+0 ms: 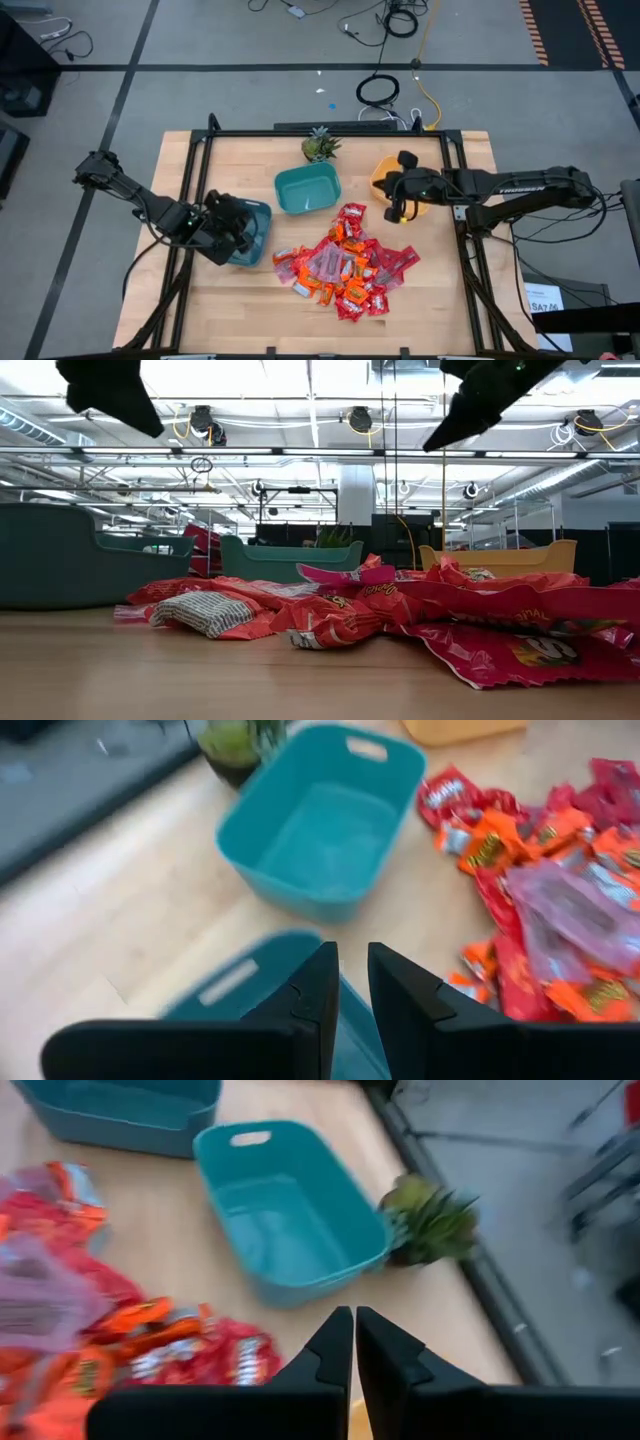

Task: Sort candy
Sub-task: Put the red candy into the yellow bin

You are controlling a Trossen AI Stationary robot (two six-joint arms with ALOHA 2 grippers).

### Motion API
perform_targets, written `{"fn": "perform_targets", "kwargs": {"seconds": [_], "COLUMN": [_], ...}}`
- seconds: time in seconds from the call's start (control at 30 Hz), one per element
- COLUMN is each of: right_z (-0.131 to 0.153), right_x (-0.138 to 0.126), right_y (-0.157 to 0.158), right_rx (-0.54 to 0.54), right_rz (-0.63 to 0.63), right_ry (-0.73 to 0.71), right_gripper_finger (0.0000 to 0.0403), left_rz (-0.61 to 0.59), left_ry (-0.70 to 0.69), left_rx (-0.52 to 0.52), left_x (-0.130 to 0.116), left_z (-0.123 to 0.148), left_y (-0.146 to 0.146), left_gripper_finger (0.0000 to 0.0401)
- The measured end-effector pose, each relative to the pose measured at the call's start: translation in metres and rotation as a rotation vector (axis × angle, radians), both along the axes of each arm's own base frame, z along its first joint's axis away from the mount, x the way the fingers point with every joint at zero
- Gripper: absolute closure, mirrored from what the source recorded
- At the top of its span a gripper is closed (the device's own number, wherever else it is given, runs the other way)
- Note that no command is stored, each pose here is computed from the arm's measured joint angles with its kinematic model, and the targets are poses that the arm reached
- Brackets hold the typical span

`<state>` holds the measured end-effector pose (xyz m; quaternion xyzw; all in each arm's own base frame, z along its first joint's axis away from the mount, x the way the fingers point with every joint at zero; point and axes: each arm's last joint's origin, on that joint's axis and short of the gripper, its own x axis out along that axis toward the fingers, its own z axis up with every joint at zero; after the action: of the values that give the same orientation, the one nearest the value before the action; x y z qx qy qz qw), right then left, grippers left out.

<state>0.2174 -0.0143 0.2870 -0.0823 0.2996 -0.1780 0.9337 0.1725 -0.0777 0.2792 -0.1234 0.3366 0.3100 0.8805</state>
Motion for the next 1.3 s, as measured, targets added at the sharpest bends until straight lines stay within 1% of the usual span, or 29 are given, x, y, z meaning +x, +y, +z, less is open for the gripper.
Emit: {"fn": "perform_targets", "kwargs": {"seconds": [0.1,0.17,0.37,0.4,0.5,0.53,0.57,0.67,0.73,0.83,0.97,1.03,1.1,1.2,1.3], "right_z": [0.004,0.004,0.010,0.011,0.014,0.014,0.015,0.024,0.033,0.042,0.048,0.049,0.048,0.045,0.043], "right_x": [0.003,0.004,0.007,0.007,0.009,0.009,0.009,0.003,-0.006,-0.019,-0.028,-0.029,-0.028,-0.024,-0.022], "right_y": [-0.006,-0.010,-0.016,-0.016,-0.016,-0.016,-0.016,-0.014,-0.013,-0.013,-0.012,-0.012,-0.012,-0.013,-0.012], "right_rx": [-0.079,-0.106,-0.104,-0.105,-0.106,-0.106,-0.095,0.034,0.084,0.103,0.098,0.096,0.094,0.122,0.166], "right_rz": [-0.038,-0.056,-0.083,-0.083,-0.084,-0.083,-0.080,-0.039,-0.021,-0.037,-0.032,-0.032,-0.041,-0.064,-0.083], "right_ry": [-0.027,-0.026,-0.099,-0.112,-0.138,-0.146,-0.160,-0.263,-0.329,-0.375,-0.410,-0.411,-0.403,-0.402,-0.409], "right_gripper_finger": [0.0394,0.0394,0.0394,0.0394,0.0394,0.0394,0.0394,0.0394,0.0394,0.0394,0.0394,0.0394,0.0394,0.0394,0.0394], "left_rz": [-0.016,-0.020,-0.033,-0.015,0.095,0.103,0.097,0.049,0.049,0.057,0.047,0.050,0.079,0.121,0.146], "left_ry": [0.003,0.005,0.020,-0.005,-0.221,-0.286,-0.323,-0.352,-0.391,-0.430,-0.420,-0.396,-0.376,-0.359,-0.371], "left_rx": [0.060,0.061,0.026,0.004,-0.155,-0.189,-0.195,-0.141,-0.159,-0.182,-0.166,-0.127,-0.088,-0.057,-0.061], "left_x": [0.000,0.000,0.000,0.000,-0.001,-0.003,-0.006,-0.014,-0.018,-0.022,-0.024,-0.025,-0.025,-0.025,-0.023], "left_z": [0.001,0.001,0.000,0.001,0.018,0.027,0.034,0.045,0.051,0.056,0.056,0.055,0.053,0.052,0.053], "left_y": [0.001,0.001,0.000,0.000,0.001,0.002,0.005,0.011,0.015,0.017,0.018,0.021,0.026,0.033,0.036], "left_gripper_finger": [0.0333,0.0333,0.0333,0.0333,0.0333,0.0333,0.0333,0.0333,0.0333,0.0333,0.0333,0.0333,0.0333,0.0333,0.0333]}}
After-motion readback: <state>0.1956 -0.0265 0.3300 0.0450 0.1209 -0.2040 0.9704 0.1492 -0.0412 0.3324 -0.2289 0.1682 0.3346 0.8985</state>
